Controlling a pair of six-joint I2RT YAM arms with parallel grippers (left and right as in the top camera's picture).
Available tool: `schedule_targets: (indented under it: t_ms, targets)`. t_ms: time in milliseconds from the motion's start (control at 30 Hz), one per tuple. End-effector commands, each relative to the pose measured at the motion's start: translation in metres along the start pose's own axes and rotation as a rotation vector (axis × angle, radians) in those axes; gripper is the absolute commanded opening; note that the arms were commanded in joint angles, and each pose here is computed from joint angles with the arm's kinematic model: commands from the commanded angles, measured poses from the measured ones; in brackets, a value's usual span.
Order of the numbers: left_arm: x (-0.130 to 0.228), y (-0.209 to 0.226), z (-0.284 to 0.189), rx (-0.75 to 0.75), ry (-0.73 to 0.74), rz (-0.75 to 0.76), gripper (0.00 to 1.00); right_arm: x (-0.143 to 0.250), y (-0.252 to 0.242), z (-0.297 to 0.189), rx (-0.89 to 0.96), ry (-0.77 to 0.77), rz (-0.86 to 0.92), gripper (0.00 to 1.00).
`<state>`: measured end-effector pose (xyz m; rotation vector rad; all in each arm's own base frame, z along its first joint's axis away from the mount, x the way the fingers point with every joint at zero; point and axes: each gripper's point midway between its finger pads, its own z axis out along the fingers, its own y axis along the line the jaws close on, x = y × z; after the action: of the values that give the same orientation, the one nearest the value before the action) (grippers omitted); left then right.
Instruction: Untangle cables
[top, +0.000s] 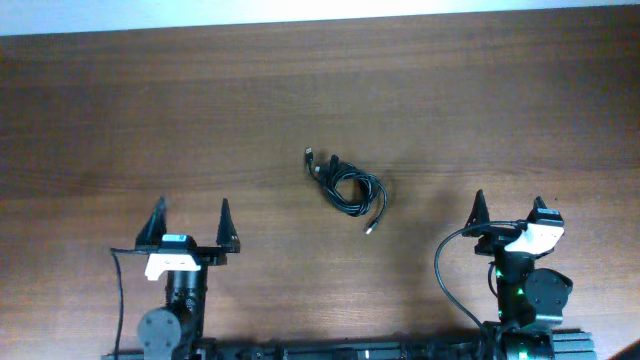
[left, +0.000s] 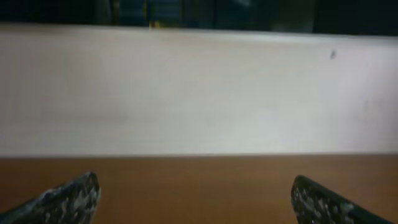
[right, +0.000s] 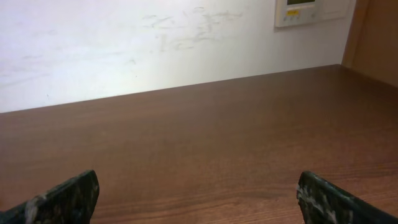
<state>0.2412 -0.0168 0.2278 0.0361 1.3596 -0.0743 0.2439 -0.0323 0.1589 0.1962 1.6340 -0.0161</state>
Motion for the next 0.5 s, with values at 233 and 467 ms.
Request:
schedule_targets:
  t_ms: [233,467]
  targets:
    - [-0.069,-0.005,0.007,0.022,0.008,0.012,0.99,0.003,0.001,0.000,-0.007,0.002,0.000,0.99]
    - [-0.074,-0.021,0.040,0.110,0.273,-0.005,0.99,0.003,0.001,0.000,-0.007,0.002,0.000,0.99]
